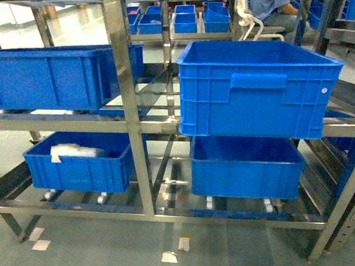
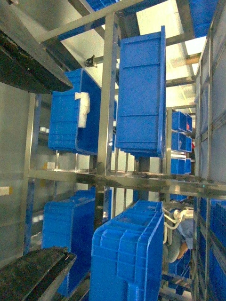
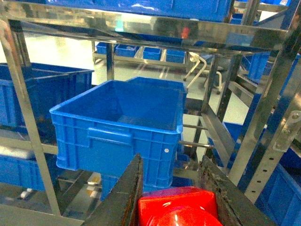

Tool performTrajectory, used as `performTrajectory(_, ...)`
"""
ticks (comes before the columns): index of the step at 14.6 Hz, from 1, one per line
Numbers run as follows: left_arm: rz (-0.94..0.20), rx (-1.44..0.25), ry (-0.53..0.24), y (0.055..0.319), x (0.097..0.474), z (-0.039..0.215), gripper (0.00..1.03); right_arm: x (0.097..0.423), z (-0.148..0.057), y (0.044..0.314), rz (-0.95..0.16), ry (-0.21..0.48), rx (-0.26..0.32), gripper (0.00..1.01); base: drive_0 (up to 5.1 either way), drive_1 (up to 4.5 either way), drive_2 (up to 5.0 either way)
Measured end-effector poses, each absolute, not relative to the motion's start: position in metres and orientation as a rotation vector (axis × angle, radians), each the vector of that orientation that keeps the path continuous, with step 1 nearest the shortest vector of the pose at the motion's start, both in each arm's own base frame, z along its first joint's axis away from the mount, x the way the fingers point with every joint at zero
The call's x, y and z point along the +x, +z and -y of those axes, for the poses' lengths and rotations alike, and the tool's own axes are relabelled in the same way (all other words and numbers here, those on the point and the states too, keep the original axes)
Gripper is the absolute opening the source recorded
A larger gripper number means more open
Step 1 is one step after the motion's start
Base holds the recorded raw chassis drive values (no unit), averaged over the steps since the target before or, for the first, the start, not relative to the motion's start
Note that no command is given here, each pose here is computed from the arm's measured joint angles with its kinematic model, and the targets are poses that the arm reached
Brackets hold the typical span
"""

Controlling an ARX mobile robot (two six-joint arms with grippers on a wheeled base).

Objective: Pick red block from blue box to shelf

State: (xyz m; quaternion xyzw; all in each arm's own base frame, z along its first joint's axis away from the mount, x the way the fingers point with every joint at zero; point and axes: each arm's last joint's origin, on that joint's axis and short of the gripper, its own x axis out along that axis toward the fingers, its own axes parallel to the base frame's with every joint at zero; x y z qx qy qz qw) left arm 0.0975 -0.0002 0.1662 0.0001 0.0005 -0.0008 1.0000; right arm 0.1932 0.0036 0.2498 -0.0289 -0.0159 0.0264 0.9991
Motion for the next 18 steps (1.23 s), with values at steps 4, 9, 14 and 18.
performTrajectory(4, 0.001, 0.0, -0.001, 0.1664, 0.0975, 0.0002, 0.98, 0.1939, -0.0036, 0.2484, 0.023, 0.053, -0.058, 0.29, 0.0, 4.28, -4.4)
performTrajectory(9, 0.0, 0.0, -0.002, 0.1663, 0.0975, 0.0002, 0.98, 0.1939, -0.0036, 0.2483, 0.021, 0.053, -0.058, 0.29, 0.0, 4.34, -4.3)
performTrajectory(14, 0.0, 0.0, -0.002, 0.1663, 0.0975, 0.0002, 0.98, 0.1939, -0.0037, 0.249, 0.028, 0.054, -0.058, 0.29, 0.0, 4.35, -4.3)
performTrajectory(18, 0.0, 0.0, -0.002, 0.1663, 0.0975, 0.0002, 0.98, 0.1939, -0.0035, 0.2488, 0.026, 0.053, -0.058, 0.29, 0.0, 3.22, -3.3)
